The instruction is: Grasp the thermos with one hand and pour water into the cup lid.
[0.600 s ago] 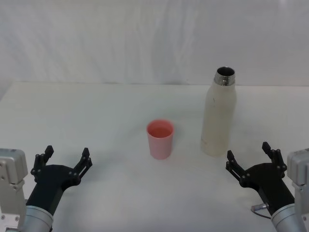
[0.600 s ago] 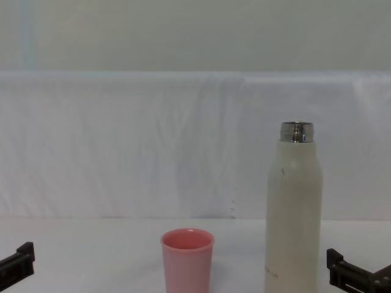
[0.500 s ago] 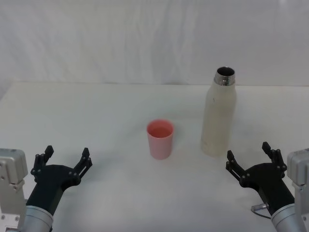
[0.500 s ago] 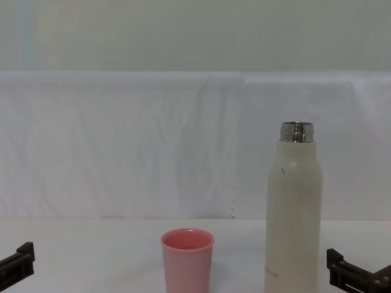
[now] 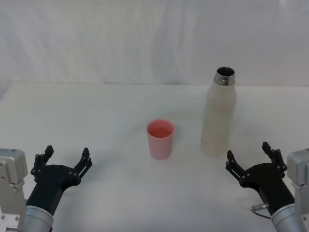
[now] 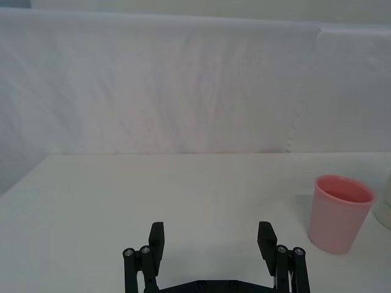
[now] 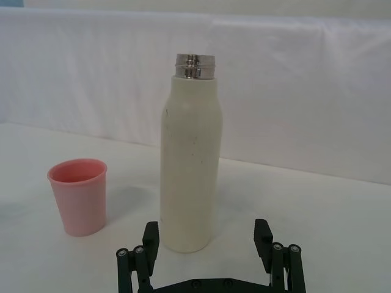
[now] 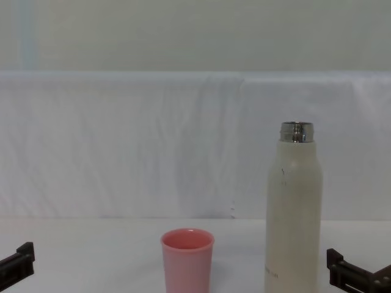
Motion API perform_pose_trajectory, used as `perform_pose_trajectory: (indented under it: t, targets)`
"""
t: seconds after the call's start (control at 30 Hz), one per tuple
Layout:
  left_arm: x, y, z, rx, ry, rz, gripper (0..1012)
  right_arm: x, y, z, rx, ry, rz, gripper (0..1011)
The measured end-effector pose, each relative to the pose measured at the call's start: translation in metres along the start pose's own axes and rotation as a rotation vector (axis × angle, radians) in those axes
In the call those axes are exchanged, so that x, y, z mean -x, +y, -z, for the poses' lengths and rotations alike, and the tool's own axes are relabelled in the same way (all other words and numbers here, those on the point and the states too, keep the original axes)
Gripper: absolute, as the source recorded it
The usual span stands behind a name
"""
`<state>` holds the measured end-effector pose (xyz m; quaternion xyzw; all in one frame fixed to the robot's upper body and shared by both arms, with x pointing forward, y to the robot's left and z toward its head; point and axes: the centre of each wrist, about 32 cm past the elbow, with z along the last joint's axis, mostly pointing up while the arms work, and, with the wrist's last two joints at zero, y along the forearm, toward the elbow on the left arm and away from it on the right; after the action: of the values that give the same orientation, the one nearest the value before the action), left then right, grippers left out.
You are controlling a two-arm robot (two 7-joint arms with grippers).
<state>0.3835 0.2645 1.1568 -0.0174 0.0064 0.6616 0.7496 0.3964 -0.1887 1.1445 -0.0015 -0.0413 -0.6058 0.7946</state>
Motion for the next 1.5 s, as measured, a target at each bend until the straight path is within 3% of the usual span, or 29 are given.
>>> perform_pose_trajectory:
  t: [1.03,1.5]
  targets:
    - [0.0000,0.000,0.000,0.000,0.000,0.000,1001,-0.0006,0.000,0.000,0.001,0.001,0.000,1001]
    - [0.0000,0.000,0.000,0.000,0.000,0.000,1001,-0.0076,0.011,-0.004,0.027,0.028,-0.072,1001]
